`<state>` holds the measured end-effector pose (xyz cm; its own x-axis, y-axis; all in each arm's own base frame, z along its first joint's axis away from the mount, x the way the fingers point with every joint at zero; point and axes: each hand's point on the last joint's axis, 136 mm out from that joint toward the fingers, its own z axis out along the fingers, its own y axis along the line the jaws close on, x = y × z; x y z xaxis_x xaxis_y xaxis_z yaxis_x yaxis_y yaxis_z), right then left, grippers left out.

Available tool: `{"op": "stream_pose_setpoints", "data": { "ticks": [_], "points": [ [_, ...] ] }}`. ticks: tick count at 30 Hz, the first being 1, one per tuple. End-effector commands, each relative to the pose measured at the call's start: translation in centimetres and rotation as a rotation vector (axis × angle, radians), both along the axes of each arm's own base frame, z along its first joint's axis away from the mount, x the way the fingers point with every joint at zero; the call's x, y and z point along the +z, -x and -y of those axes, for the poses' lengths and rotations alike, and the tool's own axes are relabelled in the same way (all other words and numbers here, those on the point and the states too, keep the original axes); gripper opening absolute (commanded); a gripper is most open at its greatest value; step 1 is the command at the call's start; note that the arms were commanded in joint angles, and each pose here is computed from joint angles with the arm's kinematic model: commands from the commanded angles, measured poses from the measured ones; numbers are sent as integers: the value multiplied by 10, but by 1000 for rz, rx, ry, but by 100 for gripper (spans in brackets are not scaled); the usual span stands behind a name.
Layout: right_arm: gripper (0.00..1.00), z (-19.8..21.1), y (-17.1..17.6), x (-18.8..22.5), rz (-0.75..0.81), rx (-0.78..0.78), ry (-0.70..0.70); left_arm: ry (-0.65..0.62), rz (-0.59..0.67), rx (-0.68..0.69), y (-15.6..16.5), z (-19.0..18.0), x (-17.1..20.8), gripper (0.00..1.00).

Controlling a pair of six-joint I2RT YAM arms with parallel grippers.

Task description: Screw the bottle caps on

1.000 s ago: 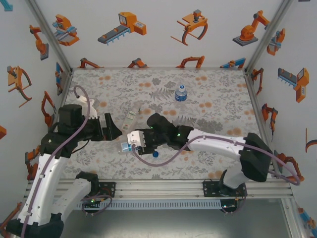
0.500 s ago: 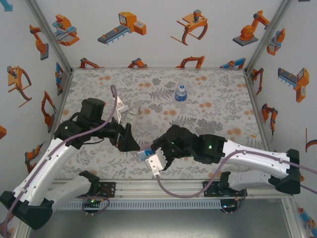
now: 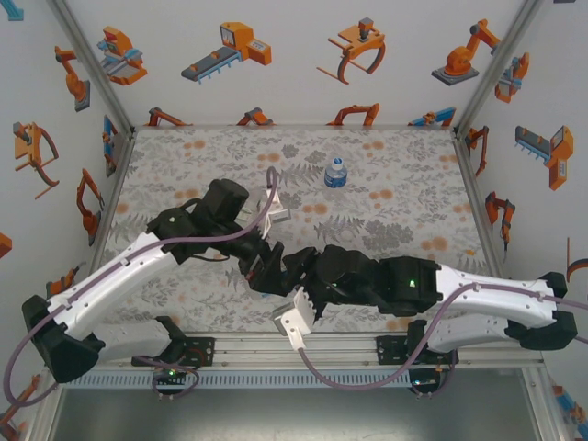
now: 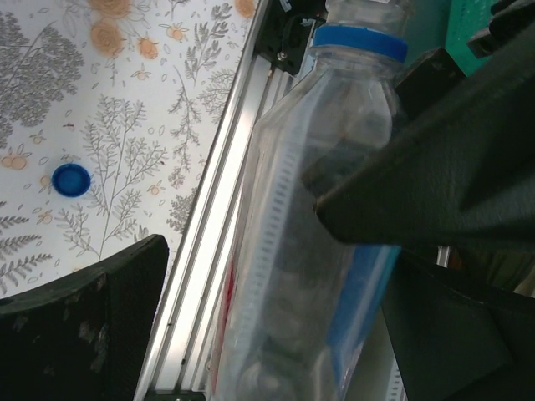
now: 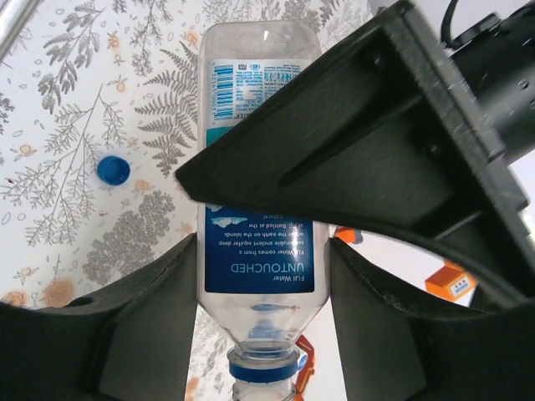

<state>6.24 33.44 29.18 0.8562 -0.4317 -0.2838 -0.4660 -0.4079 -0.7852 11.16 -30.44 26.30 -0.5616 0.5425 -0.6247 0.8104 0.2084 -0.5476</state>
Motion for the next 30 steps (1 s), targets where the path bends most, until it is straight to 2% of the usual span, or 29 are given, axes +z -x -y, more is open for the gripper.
{"op": "stream_pose_setpoints", "data": {
  "ticks": [1, 9, 20, 24, 27, 28, 30],
  "points": [
    [30, 1, -10, 21, 75, -46, -55, 37, 25, -34, 3, 13, 12, 92],
    [30, 5, -13, 23, 107, -73, -70, 49, 25, -57, 8, 15, 16, 82],
    [30, 6, -10, 32, 123, -73, -93, 56, 16, -70, 9, 18, 17, 58],
    [30, 7, -10, 34, 127, -77, -98, 57, 21, -70, 9, 18, 18, 54],
    [41, 8, -13, 37, 139, -96, -111, 49, 35, -63, 7, 17, 15, 52],
    [46, 9, -15, 38, 143, -105, -120, 41, 43, -55, 6, 16, 14, 52],
    [65, 12, -17, 42, 143, -125, -142, 26, 66, -34, 3, 12, 11, 51]
  ]
}}
